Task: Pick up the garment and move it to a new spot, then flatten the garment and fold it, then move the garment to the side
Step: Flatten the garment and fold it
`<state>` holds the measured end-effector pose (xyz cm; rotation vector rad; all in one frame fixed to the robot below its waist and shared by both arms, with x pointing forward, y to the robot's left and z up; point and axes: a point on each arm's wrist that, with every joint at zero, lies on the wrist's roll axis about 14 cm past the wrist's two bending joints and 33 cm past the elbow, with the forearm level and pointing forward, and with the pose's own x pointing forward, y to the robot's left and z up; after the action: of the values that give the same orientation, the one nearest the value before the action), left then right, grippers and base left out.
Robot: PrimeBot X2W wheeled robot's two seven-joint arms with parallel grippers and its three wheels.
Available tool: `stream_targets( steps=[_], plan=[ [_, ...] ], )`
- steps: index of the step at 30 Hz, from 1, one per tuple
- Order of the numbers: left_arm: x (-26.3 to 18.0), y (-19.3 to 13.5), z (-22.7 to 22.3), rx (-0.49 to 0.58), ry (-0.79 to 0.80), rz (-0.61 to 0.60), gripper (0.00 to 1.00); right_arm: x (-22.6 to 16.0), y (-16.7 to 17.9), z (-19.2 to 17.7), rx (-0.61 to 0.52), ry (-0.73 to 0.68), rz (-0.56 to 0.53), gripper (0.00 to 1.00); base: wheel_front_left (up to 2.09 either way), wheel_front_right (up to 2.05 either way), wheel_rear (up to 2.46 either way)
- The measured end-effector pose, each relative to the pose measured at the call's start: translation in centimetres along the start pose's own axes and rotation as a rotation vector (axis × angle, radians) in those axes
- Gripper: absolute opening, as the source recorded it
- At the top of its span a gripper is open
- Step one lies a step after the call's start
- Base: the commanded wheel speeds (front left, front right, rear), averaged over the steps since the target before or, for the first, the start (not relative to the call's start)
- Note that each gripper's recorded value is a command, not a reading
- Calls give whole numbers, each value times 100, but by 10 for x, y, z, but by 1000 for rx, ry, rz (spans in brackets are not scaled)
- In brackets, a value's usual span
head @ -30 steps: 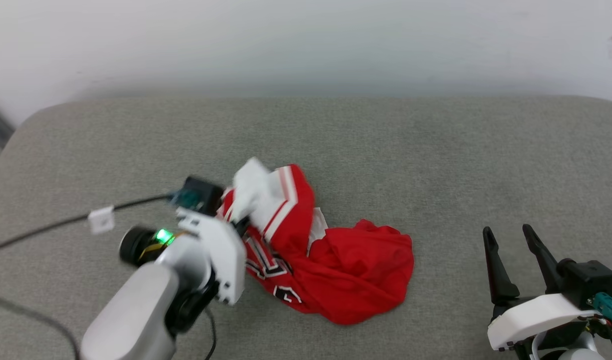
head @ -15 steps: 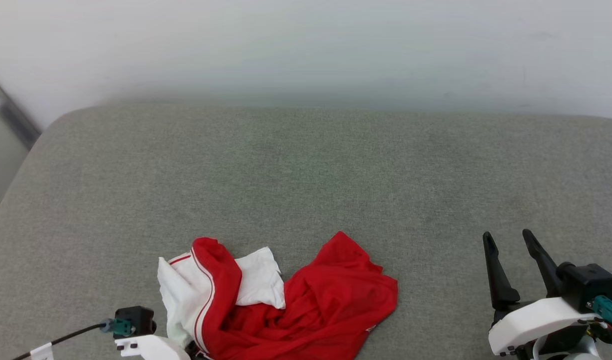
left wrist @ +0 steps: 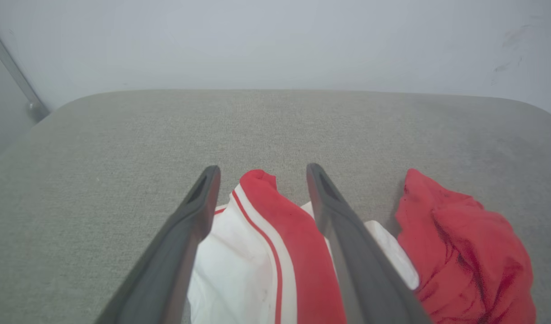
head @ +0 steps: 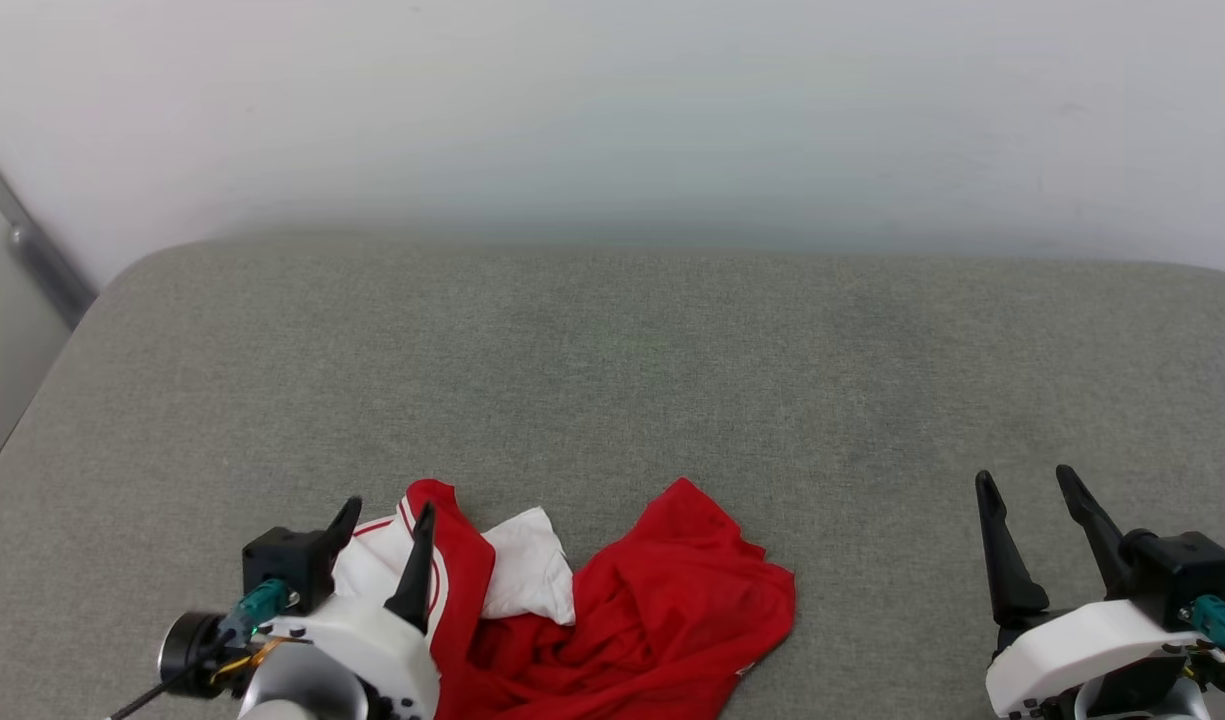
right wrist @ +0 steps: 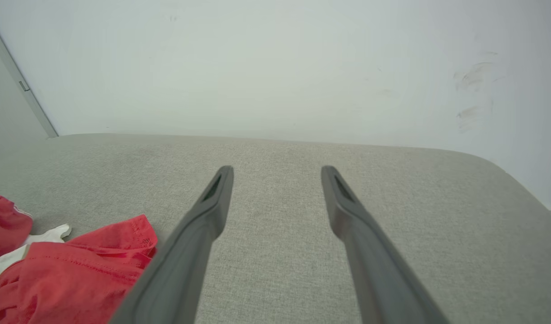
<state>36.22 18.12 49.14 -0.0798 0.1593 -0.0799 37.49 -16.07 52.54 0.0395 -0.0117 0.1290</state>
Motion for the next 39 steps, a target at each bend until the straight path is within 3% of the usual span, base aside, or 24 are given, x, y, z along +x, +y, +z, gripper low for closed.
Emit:
stream_targets(
  steps=[6, 11, 16, 26, 31, 39],
  plan=[
    [3, -22, 41, 42, -209, -40, 100, -1, 0, 5, -3, -12, -2, 100, 0, 0, 0],
    [1, -29, 49, 37, -250, -45, 100, -3, -4, 0, -1, 10, -12, 100, 0, 0, 0],
    [-2, -27, 54, 35, -271, -37, 100, 6, 3, -24, 35, 124, 10, 100, 0, 0, 0],
    [1, -16, 55, 12, -282, 5, 100, 45, 78, -95, -44, 595, 353, 100, 0, 0, 0],
    [6, -10, 52, 8, -278, 26, 100, 60, 111, -115, -115, 740, 501, 100, 0, 0, 0],
    [11, 4, 40, -3, -247, 76, 100, 63, 135, -157, -196, 940, 629, 100, 0, 0, 0]
  ],
)
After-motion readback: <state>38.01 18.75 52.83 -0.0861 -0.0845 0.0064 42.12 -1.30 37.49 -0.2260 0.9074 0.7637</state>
